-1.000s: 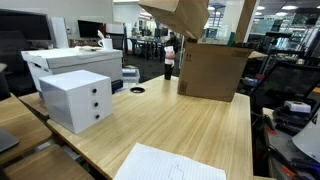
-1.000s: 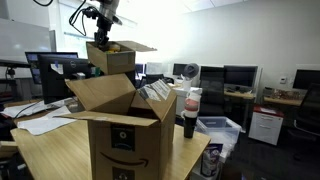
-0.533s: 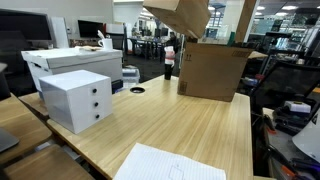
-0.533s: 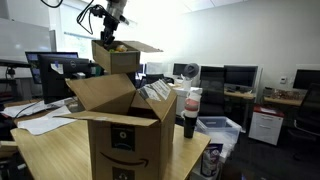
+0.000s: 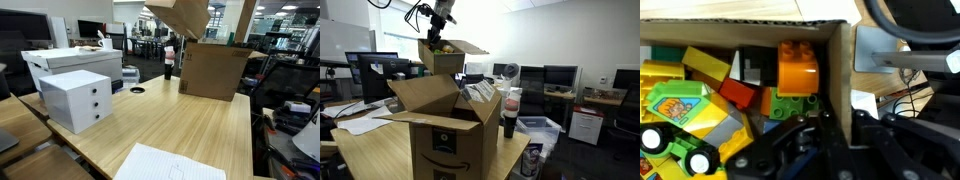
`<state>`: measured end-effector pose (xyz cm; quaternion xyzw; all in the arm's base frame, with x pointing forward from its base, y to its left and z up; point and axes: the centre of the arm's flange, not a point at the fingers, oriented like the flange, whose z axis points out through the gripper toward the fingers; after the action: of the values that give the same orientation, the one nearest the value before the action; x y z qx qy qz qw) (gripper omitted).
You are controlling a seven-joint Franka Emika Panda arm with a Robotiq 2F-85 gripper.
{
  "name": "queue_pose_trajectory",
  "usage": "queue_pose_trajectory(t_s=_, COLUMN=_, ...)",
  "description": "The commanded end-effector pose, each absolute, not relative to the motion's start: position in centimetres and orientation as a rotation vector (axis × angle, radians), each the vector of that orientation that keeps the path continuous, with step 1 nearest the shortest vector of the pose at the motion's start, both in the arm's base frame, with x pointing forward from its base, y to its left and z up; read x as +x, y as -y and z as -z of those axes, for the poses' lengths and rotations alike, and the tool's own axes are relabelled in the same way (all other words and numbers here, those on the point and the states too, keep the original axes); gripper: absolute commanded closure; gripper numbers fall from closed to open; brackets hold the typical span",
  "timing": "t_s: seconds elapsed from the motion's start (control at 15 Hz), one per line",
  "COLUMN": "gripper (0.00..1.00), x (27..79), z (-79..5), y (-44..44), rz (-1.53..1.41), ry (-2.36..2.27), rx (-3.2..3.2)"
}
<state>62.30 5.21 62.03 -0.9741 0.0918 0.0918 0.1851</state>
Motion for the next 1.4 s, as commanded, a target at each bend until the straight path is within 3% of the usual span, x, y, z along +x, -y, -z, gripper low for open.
queue_pose_trajectory(t_s=0.0, gripper=0.97, x=62.8, z=-64.2, y=-5.5, rz=-0.268, ry=-0.258, rx=-2.722)
queue_pose_trajectory(t_s=1.33, gripper=0.97, x=62.7, z=-70.0, y=-3.8, rz=-0.141, ry=-0.263, rx=-2.743)
